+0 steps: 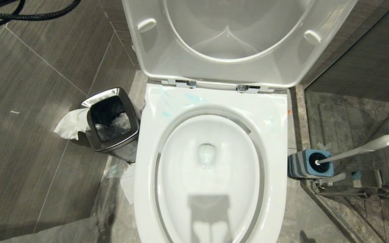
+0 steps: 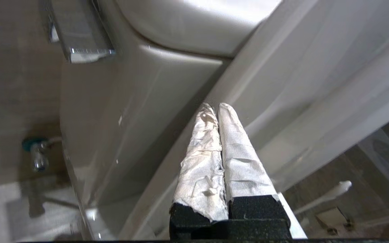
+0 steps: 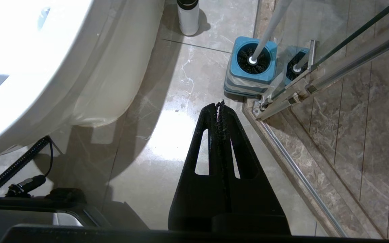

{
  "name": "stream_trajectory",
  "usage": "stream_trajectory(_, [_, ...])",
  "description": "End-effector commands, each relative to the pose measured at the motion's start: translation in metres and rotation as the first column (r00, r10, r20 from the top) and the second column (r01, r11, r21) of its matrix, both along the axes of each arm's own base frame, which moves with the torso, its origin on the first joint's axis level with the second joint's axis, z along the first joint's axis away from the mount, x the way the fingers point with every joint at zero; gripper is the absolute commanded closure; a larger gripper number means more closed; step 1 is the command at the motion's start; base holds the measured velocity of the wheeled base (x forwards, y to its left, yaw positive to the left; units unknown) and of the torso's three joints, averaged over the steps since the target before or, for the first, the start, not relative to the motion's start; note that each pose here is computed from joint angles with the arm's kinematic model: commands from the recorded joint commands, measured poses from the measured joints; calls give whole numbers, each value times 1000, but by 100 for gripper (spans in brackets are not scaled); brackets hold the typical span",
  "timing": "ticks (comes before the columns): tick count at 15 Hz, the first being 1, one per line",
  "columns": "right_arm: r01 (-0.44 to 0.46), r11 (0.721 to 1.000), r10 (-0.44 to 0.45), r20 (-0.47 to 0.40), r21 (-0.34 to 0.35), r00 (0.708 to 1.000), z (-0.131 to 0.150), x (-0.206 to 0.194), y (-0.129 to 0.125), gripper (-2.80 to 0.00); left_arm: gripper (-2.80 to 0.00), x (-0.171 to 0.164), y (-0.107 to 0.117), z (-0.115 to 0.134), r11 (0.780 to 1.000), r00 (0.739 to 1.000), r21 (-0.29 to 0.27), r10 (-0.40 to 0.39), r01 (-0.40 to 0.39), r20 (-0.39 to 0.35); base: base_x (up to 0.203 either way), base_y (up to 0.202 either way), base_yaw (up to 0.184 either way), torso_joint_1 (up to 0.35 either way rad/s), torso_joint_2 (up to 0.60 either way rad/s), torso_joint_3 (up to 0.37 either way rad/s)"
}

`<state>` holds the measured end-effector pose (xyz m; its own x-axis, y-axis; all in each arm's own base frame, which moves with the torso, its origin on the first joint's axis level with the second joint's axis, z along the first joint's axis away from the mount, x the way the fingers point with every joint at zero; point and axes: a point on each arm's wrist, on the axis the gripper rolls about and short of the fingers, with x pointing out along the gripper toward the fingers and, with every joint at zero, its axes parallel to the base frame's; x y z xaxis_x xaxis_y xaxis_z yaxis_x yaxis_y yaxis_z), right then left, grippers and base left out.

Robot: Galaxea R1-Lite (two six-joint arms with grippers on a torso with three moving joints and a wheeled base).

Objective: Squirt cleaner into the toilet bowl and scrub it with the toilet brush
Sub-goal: Close the toilet lid

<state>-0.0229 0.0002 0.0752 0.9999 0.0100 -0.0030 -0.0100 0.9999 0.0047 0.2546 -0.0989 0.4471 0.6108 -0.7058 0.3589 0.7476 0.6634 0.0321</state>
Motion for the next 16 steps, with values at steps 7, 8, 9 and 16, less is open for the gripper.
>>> stream_trajectory(7, [-1, 1000, 1, -1, 0, 1000, 0, 0, 0, 0, 0, 17, -9, -8, 999, 999, -12, -33, 33, 0, 0, 0, 0, 0, 0, 0])
stream_trajectory(8, [-1, 1000, 1, -2, 0, 1000, 0, 0, 0, 0, 0, 16, -9, -8, 999, 999, -8, -51, 51, -5, 0, 0, 0, 0, 0, 0])
stream_trajectory(9, [-1, 1000, 1, 0, 0, 1000, 0, 0, 0, 0, 0, 14, -9, -8, 998, 998, 1, -68, 68, -12, 0, 0, 0, 0, 0, 0])
stream_trajectory(16, [-1, 1000, 1, 0, 0, 1000, 0, 0, 0, 0, 0, 3, -6, -19, 992, 988, 36, -120, 124, -97, 0, 0, 0, 0, 0, 0])
